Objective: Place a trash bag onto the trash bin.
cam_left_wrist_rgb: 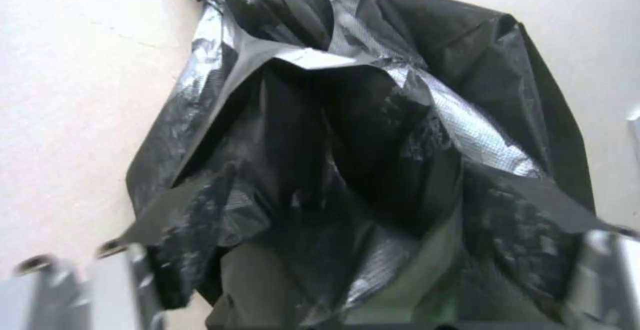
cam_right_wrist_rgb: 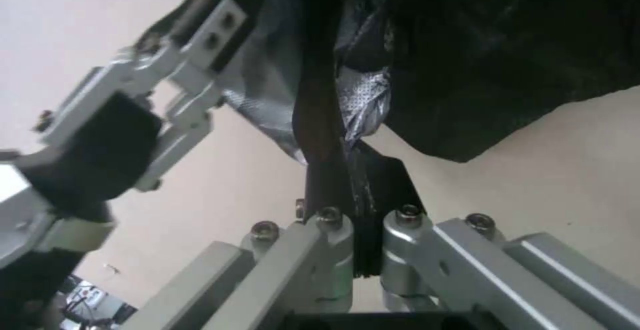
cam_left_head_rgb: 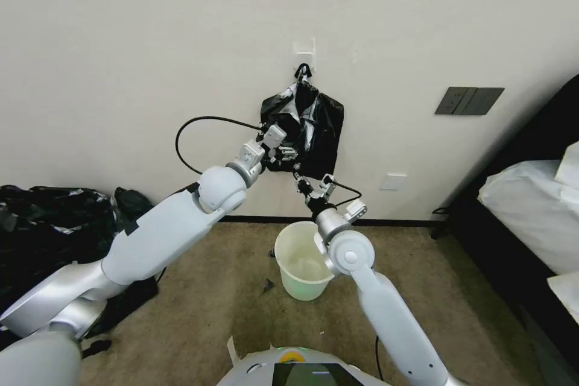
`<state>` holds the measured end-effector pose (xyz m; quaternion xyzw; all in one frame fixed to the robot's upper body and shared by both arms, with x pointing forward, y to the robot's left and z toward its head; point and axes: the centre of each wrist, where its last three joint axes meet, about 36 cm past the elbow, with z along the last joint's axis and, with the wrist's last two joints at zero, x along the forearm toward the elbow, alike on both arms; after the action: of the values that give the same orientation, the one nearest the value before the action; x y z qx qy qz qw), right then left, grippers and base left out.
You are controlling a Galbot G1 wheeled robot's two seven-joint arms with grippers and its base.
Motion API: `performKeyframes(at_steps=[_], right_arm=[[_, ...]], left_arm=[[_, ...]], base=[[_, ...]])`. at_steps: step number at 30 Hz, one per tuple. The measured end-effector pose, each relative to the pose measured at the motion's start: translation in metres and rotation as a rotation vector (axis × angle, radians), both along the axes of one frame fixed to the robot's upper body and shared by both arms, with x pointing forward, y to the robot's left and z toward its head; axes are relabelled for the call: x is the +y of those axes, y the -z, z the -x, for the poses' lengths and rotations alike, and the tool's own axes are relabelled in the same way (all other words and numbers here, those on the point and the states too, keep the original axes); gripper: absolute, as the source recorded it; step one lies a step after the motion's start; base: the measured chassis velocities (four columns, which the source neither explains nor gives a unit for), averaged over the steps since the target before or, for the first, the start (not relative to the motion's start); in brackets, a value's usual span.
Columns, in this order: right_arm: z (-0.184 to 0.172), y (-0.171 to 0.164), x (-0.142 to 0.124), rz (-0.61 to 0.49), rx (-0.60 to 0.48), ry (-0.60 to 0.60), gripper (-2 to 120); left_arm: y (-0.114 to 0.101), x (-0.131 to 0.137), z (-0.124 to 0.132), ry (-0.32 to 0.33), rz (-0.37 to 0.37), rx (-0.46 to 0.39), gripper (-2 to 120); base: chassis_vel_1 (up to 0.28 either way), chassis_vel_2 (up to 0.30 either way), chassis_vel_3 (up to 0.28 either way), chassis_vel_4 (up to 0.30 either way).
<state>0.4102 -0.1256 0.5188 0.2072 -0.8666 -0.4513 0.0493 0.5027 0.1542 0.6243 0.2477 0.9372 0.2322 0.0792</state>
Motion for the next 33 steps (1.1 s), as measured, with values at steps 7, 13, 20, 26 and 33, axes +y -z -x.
performKeyframes(at_steps=[7, 13, 20, 26, 33], right_arm=[[0.003, -0.003, 0.001, -0.004, -0.014, -0.006, 0], [0.004, -0.004, -0.002, -0.003, -0.020, -0.002, 0], [0.007, 0.000, -0.006, 0.018, -0.035, 0.004, 0], [0.011, 0.005, -0.006, 0.069, -0.070, 0.013, 0], [0.027, 0.009, -0.008, 0.210, -0.158, 0.024, 20]], left_arm=[[0.003, -0.002, -0.007, -0.008, -0.003, 0.012, 62], [0.002, -0.003, -0.007, -0.015, -0.002, 0.012, 40], [-0.001, 0.000, -0.003, -0.024, 0.003, 0.003, 15], [-0.002, 0.007, 0.001, -0.062, 0.047, 0.006, 0], [0.007, 0.002, 0.001, -0.125, 0.170, -0.025, 0]], base=[[0.000, 0.000, 0.000, 0.000], [0.000, 0.000, 0.000, 0.000], [0.000, 0.000, 0.000, 0.000], [0.000, 0.000, 0.000, 0.000], [0.000, 0.000, 0.000, 0.000]])
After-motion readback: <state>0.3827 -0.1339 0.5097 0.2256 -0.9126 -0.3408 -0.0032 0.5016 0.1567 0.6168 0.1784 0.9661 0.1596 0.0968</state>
